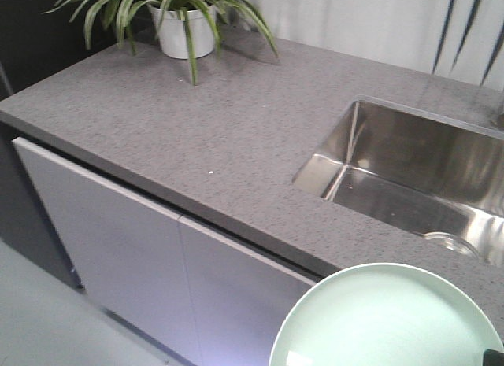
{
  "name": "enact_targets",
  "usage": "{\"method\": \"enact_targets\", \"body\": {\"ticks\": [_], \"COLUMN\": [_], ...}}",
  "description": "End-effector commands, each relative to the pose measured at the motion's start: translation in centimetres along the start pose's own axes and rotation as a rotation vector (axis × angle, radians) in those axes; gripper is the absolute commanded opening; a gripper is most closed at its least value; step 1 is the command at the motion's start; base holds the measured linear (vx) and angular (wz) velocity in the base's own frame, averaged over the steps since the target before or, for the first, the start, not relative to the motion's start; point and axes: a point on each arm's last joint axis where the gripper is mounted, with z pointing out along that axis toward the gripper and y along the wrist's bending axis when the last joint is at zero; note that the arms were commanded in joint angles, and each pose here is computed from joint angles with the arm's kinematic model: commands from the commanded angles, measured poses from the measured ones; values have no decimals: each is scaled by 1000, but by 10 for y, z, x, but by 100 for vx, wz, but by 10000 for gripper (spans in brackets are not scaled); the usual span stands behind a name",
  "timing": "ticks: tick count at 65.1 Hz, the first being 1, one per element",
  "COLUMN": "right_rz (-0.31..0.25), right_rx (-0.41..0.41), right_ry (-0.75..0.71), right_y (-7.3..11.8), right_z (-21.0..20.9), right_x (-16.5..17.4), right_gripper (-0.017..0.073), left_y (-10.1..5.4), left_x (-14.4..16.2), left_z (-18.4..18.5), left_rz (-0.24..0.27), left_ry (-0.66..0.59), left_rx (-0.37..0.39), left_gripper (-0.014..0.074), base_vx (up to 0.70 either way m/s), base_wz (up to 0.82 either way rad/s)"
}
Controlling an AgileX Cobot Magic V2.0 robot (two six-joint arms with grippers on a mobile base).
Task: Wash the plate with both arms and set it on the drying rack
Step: 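Turn and drive up to the steel sink with the plate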
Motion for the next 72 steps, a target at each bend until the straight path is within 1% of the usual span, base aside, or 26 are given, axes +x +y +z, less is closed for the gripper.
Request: {"method": "enact_targets", "body": {"ticks": [1, 72], "right_rz": [12, 12], "right_rx": [3, 3], "right_ry": [-75, -75], "right_y": [1, 1], "right_z": [-3, -3], "right_x": [-11, -11], "right_gripper": [-4, -4], "left_y": [-1, -1], "left_x": [-16, -16], "left_z": [-4, -4], "left_rz": [-8, -8], "left_ry": [-112, -112], "left_rx": [3, 3], "left_gripper": [-6, -6], "base_vx": [8, 8], "base_wz": [-30, -32]}}
